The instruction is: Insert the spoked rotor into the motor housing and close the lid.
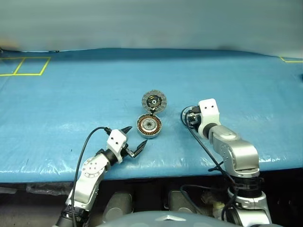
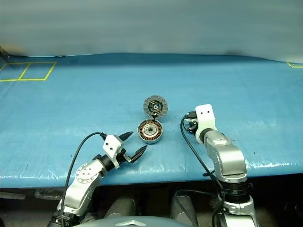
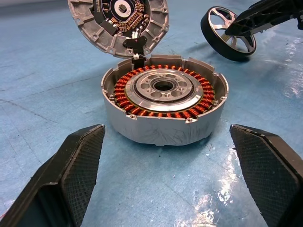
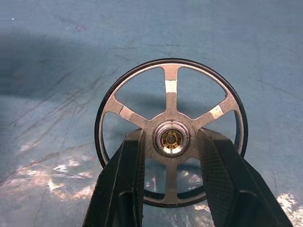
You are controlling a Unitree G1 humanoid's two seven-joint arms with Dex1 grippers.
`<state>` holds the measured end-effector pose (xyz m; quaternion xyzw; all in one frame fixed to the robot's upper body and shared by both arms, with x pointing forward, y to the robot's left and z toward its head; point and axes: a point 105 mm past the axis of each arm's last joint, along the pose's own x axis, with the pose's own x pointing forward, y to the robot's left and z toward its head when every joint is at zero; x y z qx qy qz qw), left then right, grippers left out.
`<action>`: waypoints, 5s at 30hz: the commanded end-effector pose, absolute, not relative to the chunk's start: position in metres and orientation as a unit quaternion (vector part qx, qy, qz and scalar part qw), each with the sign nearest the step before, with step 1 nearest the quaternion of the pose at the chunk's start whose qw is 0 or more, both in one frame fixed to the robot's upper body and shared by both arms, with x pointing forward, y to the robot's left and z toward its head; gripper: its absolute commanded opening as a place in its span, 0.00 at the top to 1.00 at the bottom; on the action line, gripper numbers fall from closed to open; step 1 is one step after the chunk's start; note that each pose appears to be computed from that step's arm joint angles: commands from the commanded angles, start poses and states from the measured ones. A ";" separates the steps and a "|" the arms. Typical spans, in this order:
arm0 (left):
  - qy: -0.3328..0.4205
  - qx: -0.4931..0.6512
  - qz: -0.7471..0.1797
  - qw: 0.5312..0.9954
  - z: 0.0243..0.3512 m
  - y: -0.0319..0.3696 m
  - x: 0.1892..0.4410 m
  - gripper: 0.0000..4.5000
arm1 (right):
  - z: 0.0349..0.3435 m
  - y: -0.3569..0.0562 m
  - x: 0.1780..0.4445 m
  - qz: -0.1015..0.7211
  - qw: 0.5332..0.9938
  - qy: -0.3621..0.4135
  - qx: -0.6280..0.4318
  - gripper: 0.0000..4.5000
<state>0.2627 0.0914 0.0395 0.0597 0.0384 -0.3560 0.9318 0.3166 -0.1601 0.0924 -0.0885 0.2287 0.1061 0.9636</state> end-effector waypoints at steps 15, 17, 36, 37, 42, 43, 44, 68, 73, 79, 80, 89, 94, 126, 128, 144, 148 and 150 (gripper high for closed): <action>0.011 0.065 -0.361 0.930 0.052 0.091 0.263 0.00 | 0.140 -0.043 0.276 0.409 0.886 0.137 -0.168 0.71; 0.010 0.064 -0.361 0.930 0.053 0.090 0.264 0.00 | 0.139 -0.037 0.282 0.401 0.892 0.137 -0.158 0.71; 0.013 0.061 -0.358 0.932 0.050 0.088 0.261 0.00 | 0.110 -0.050 0.291 0.376 0.890 0.193 -0.173 0.71; 0.013 0.061 -0.358 0.932 0.050 0.088 0.261 0.00 | 0.109 -0.049 0.291 0.379 0.889 0.193 -0.172 0.71; 0.014 0.061 -0.357 0.932 0.050 0.089 0.261 0.00 | 0.113 -0.045 0.291 0.382 0.888 0.186 -0.173 0.35; 0.014 0.061 -0.357 0.932 0.050 0.089 0.261 0.00 | 0.115 -0.045 0.292 0.381 0.889 0.182 -0.175 0.28; 0.015 0.061 -0.357 0.932 0.050 0.089 0.261 0.00 | 0.118 -0.046 0.293 0.378 0.891 0.177 -0.177 0.20; 0.016 0.064 -0.358 0.931 0.050 0.091 0.262 0.00 | 0.131 -0.051 0.305 0.323 0.927 0.160 -0.109 0.99; 0.015 0.063 -0.359 0.931 0.050 0.090 0.263 0.00 | 0.113 -0.045 0.302 0.326 0.922 0.181 -0.103 0.99; 0.014 0.063 -0.358 0.932 0.051 0.090 0.263 0.00 | 0.102 -0.050 0.298 0.324 0.919 0.201 -0.103 0.99; 0.014 0.063 -0.357 0.932 0.051 0.090 0.263 0.00 | 0.101 -0.051 0.297 0.323 0.919 0.203 -0.104 0.99; 0.015 0.062 -0.357 0.932 0.050 0.090 0.262 0.00 | 0.090 -0.061 0.294 0.314 0.916 0.224 -0.109 0.99; 0.017 0.063 -0.357 0.932 0.050 0.091 0.261 0.00 | 0.093 -0.060 0.294 0.314 0.918 0.219 -0.107 0.99; 0.016 0.057 -0.360 0.931 0.050 0.087 0.261 0.00 | 0.051 -0.038 0.295 0.319 0.904 0.281 -0.048 0.99; 0.016 0.057 -0.360 0.931 0.050 0.087 0.261 0.00 | 0.046 -0.039 0.293 0.318 0.901 0.290 -0.048 0.99; 0.017 0.061 -0.359 0.931 0.050 0.087 0.263 0.00 | 0.046 -0.043 0.309 0.264 0.916 0.302 0.013 0.99; 0.016 0.061 -0.359 0.931 0.050 0.088 0.263 0.00 | 0.044 -0.046 0.302 0.267 0.912 0.311 0.006 0.99; 0.016 0.061 -0.358 0.931 0.050 0.088 0.263 0.00 | 0.042 -0.046 0.296 0.280 0.908 0.310 -0.017 0.99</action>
